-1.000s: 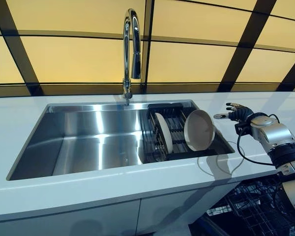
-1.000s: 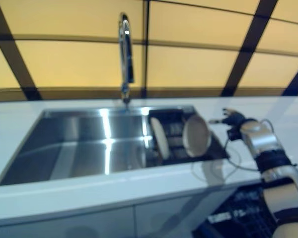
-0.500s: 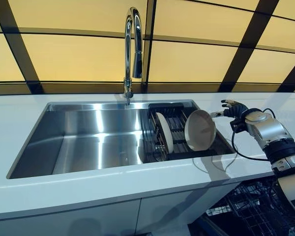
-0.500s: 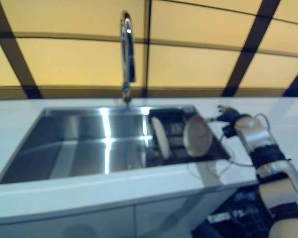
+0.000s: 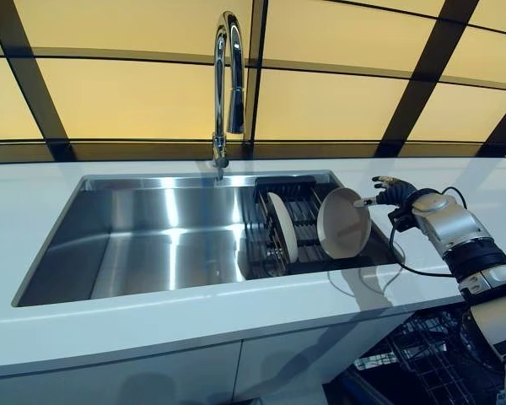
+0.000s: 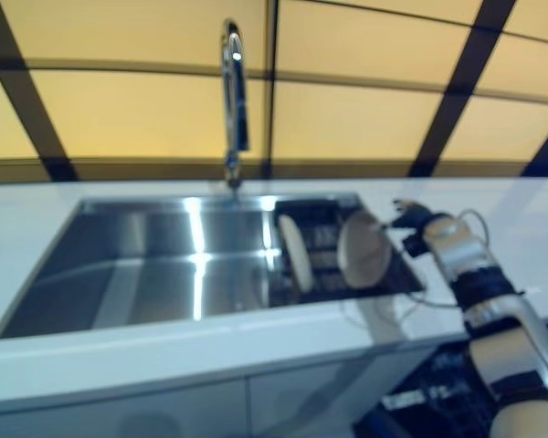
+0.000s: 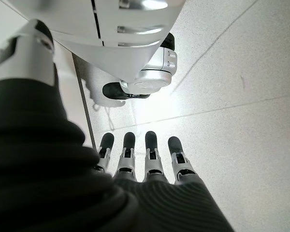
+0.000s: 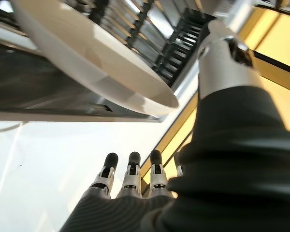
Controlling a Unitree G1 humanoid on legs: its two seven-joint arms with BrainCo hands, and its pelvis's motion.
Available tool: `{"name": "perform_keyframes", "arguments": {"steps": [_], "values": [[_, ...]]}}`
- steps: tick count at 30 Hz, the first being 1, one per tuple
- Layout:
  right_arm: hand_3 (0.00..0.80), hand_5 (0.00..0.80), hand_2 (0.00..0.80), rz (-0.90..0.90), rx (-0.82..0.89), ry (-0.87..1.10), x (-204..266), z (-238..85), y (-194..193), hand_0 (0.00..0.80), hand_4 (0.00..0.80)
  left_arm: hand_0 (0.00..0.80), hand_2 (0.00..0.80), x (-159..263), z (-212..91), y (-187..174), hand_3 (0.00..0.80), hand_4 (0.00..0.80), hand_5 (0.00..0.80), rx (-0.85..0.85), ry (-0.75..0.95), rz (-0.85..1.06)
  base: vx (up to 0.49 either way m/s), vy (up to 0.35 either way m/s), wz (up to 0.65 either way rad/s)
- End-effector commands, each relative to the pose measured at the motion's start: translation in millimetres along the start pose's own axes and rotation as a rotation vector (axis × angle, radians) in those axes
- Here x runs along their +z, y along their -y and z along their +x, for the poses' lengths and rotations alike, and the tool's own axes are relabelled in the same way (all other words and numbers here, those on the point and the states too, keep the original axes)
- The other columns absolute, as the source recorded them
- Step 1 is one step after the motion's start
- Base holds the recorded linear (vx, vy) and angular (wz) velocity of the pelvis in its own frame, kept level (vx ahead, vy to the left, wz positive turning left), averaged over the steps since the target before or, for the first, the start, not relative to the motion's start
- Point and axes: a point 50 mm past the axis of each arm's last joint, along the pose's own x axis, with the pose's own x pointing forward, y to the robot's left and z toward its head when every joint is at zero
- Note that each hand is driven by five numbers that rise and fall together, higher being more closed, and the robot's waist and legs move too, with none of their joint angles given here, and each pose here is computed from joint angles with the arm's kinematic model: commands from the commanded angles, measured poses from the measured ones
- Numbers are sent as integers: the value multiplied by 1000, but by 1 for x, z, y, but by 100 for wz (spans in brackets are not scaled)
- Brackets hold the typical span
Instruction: Take plates into dishwasher
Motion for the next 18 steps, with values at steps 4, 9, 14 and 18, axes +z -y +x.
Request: {"name": "perform_keyframes", "arguments": {"steps": [4, 9, 14, 18], "values": [[0, 0, 0, -164, -77, 30, 34, -6, 25, 0, 0, 0, 0, 3, 0, -3, 0, 0, 0, 29, -41, 64, 0, 0, 0], [0, 0, 0, -202, -60, -4, 31, -3, 21, 0, 0, 0, 0, 3, 0, -3, 0, 0, 0, 27, -39, 68, 0, 0, 0], [0, 0, 0, -231, -44, -43, 26, -1, 16, 0, 0, 0, 0, 5, 0, -1, 0, 0, 0, 22, -33, 71, 0, 0, 0], [0, 0, 0, -241, -31, -74, 22, 1, 14, 0, 0, 0, 0, 6, 0, 0, 0, 0, 0, 17, -31, 67, 0, 0, 0]]}}
